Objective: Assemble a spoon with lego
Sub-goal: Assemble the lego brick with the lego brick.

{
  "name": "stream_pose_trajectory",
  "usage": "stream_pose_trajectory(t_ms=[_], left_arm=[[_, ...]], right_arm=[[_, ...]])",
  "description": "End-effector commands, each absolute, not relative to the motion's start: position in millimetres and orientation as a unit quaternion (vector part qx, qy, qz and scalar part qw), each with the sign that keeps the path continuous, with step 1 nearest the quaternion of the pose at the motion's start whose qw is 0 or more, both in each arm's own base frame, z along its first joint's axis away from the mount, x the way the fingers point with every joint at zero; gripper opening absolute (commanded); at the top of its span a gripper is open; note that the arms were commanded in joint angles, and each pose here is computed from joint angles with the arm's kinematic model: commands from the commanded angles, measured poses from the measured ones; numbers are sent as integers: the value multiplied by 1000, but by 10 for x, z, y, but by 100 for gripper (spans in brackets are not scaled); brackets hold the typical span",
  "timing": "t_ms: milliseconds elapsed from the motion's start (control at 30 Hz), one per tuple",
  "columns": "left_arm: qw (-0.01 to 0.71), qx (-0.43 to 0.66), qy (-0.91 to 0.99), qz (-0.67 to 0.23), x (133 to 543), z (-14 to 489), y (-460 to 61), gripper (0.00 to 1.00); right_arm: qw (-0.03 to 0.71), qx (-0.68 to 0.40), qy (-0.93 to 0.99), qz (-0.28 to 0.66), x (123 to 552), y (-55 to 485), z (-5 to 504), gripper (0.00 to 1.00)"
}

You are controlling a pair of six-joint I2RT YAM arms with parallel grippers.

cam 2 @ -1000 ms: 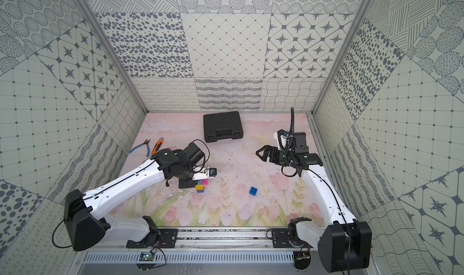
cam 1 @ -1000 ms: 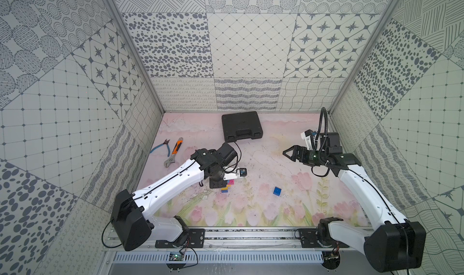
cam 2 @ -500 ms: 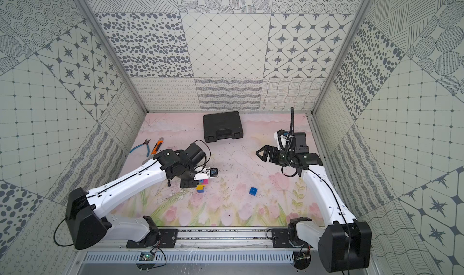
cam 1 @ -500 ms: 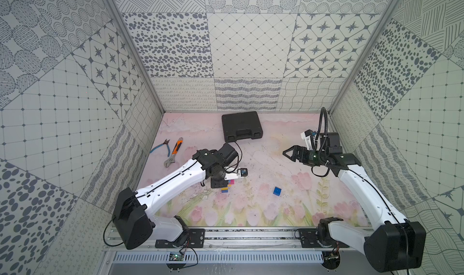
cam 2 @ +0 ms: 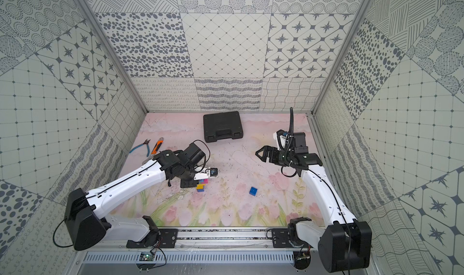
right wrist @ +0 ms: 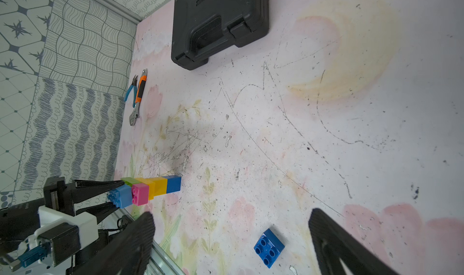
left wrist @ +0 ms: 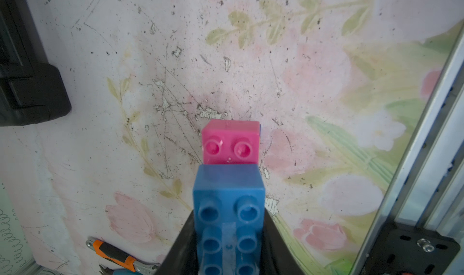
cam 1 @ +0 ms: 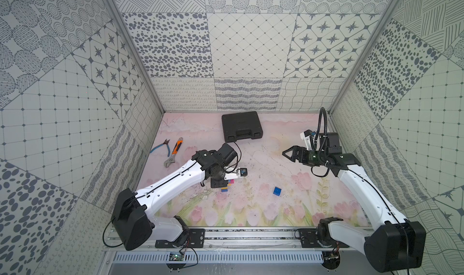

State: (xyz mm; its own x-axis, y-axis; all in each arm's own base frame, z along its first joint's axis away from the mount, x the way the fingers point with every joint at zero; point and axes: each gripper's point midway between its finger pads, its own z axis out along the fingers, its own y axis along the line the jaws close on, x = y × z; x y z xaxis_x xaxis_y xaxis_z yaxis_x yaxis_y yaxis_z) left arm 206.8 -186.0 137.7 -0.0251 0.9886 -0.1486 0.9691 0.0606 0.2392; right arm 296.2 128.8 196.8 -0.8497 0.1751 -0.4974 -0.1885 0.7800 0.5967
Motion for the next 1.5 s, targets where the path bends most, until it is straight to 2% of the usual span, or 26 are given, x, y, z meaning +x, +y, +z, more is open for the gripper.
stream_pose_trajectory(t_ms=[0,700,1133,1467], left_arm=[[115,694,710,26,1942,1322,-1780,14],[94,682,725,-19,1757,1224,-1777,12],[94,674,733,-21,1802,1289,-1809,21],[100,671,735,-13,1850,1345,-1808,35]], right_arm=[[286,-17,899,331,2968,1312,1974,98],[281,-32,899,335,2928,1417,1950,98],[280,-39,896,342,2914,1471,1938,98],[277,-42,895,347,2893,1503,1918,98]])
